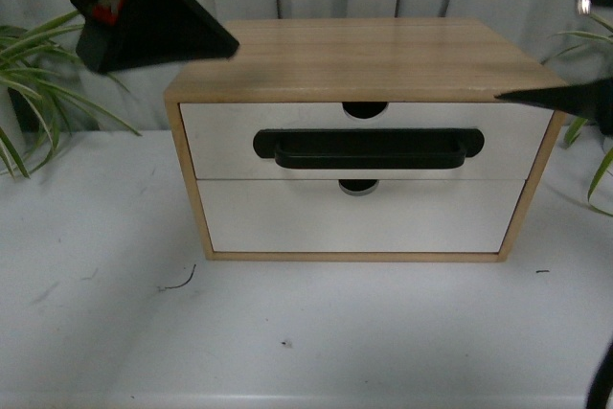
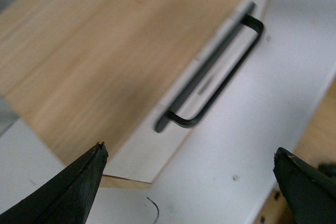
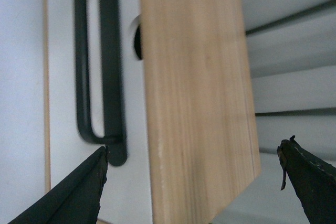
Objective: Pull drawer
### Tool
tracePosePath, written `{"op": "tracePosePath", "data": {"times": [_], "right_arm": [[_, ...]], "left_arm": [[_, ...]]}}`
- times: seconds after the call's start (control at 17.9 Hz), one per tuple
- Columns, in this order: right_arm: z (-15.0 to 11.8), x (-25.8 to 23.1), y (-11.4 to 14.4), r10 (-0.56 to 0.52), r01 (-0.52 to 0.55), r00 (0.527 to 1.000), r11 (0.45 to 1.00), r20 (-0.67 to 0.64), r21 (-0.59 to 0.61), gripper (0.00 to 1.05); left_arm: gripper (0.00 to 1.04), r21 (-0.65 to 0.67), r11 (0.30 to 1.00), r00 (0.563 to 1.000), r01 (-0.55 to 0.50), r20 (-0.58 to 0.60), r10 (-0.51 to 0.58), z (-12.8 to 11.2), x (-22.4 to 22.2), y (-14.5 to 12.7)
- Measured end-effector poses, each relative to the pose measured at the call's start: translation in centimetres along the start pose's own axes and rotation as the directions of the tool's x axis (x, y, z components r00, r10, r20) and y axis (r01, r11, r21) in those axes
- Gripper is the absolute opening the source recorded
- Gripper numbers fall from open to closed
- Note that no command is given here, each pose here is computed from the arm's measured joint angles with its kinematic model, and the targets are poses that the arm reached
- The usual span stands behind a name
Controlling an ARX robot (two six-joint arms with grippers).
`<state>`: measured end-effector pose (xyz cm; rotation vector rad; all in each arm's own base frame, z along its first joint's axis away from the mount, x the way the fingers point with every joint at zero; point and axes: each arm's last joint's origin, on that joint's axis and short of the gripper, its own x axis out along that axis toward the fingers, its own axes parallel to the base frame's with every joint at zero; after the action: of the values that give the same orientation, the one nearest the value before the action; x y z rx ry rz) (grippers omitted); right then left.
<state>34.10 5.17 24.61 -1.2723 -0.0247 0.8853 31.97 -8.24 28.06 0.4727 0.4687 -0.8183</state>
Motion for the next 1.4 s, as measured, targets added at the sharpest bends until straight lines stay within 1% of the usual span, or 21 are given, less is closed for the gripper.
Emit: {"op": "tracePosePath", "data": {"times": [0.06,0.17,0.28,0.39,0.61,1.0,1.34,1.4], "right_arm": [[-0.6,0.3,0.5,0.056,-0.058,0.998,0.995,-0.017,-0.085,0.98],[-1.2,1.2,1.1,0.136,-0.14,0.99,0.98,-0.04,-0.139,0.98],[-1.0,2.2,1.5,0.18,-0.185,0.983,0.971,-0.044,-0.151,0.98],[-0.8,2.8,2.3,0.236,-0.238,0.971,0.961,-0.032,-0.138,0.98],[-0.5,3.5,3.0,0.302,-0.304,0.953,0.945,-0.032,-0.12,0.98],[-1.0,5.0,3.1,0.344,-0.349,0.937,0.931,-0.059,-0.108,0.98],[-0.8,6.2,3.2,0.338,-0.341,0.94,0.932,-0.044,-0.127,0.98],[-0.8,6.6,3.5,0.348,-0.351,0.937,0.928,-0.04,-0.124,0.98]], "left_arm": [[0.98,0.072,0.995,0.996,0.068,-0.068,-0.063,-0.1,0.8,-0.9],[0.98,0.165,0.978,0.984,0.127,-0.145,-0.103,-0.1,2.5,-1.6],[0.98,0.198,0.969,0.982,0.149,-0.146,-0.121,0.4,4.0,-1.7],[0.98,0.213,0.961,0.979,0.178,-0.133,-0.152,0.8,5.1,-2.4],[0.98,0.215,0.949,0.969,0.232,-0.139,-0.206,0.5,7.2,-3.5],[0.98,0.209,0.944,0.964,0.256,-0.128,-0.233,0.2,9.7,-4.5],[0.98,0.19,0.948,0.963,0.255,-0.132,-0.233,-0.3,11.8,-4.3],[0.98,0.184,0.95,0.965,0.25,-0.128,-0.229,-0.3,12.1,-4.2]]}}
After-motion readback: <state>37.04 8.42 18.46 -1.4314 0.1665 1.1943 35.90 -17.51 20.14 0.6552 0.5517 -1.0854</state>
